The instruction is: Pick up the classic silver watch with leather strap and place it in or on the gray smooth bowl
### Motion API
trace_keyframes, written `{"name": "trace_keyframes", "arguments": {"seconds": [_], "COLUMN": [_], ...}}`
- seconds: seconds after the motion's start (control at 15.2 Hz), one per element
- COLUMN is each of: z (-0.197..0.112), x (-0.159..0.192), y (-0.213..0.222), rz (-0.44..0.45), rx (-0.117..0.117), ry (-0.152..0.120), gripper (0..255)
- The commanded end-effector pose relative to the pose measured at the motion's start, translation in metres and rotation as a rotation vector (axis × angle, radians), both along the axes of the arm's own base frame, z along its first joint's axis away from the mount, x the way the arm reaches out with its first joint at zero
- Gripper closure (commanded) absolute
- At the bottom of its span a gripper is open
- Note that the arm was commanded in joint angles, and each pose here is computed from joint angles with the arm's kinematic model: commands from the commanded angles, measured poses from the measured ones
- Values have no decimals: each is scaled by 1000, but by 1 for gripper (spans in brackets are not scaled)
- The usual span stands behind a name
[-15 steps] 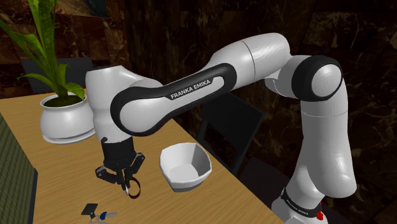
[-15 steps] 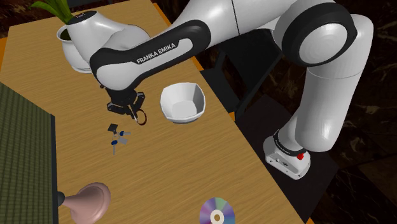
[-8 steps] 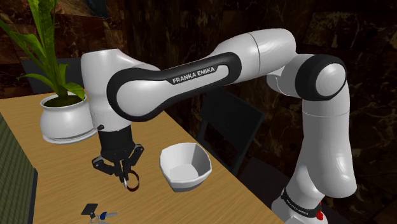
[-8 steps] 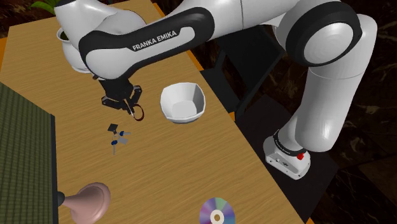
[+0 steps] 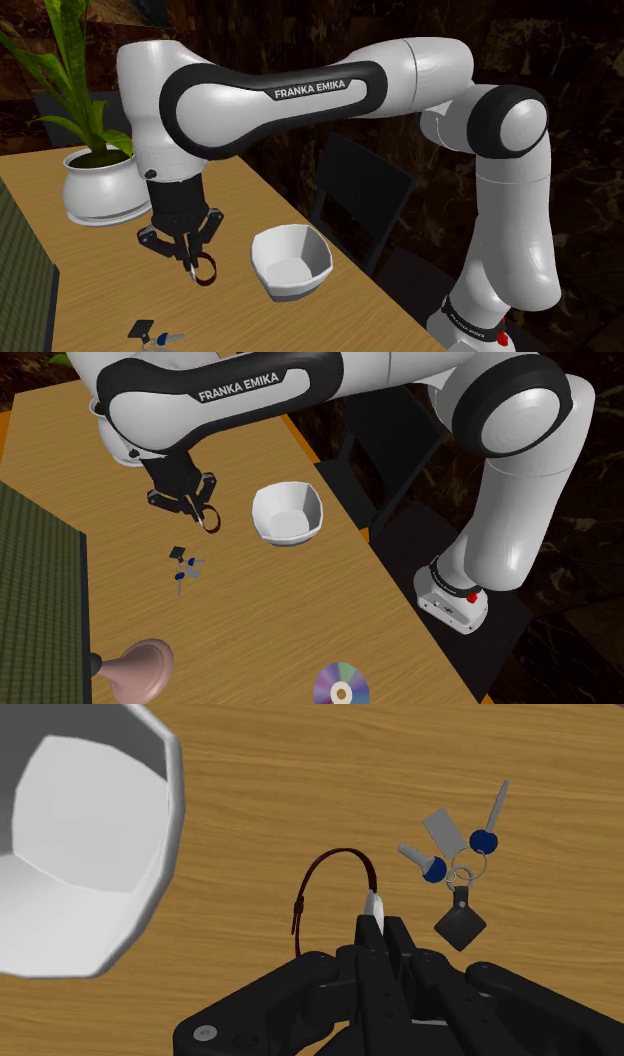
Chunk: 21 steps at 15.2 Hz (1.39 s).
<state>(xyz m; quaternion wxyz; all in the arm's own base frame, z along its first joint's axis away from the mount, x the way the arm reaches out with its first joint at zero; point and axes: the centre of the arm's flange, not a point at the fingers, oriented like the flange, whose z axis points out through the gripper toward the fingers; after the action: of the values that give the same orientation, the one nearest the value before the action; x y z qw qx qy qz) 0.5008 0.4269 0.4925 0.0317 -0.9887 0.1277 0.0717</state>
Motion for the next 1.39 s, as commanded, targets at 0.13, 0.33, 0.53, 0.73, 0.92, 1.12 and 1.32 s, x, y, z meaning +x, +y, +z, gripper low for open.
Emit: {"name": "trace_keyframes", "arguments": {"seconds": [0.13,0.33,0.53,0.73,0.92,1.12,1.32], "z": [21,37,53,67,73,79,86], "x": [1,1,1,1,-18,-36,-54], "y": [-1,-1,-1,-1,-36,-71,-105], "rz": [0,0,0,0,0,0,0], "rx": [0,0,0,0,0,0,0], "ry": [0,0,0,0,0,0,0], "gripper": [255,255,255,255,255,255,255]}}
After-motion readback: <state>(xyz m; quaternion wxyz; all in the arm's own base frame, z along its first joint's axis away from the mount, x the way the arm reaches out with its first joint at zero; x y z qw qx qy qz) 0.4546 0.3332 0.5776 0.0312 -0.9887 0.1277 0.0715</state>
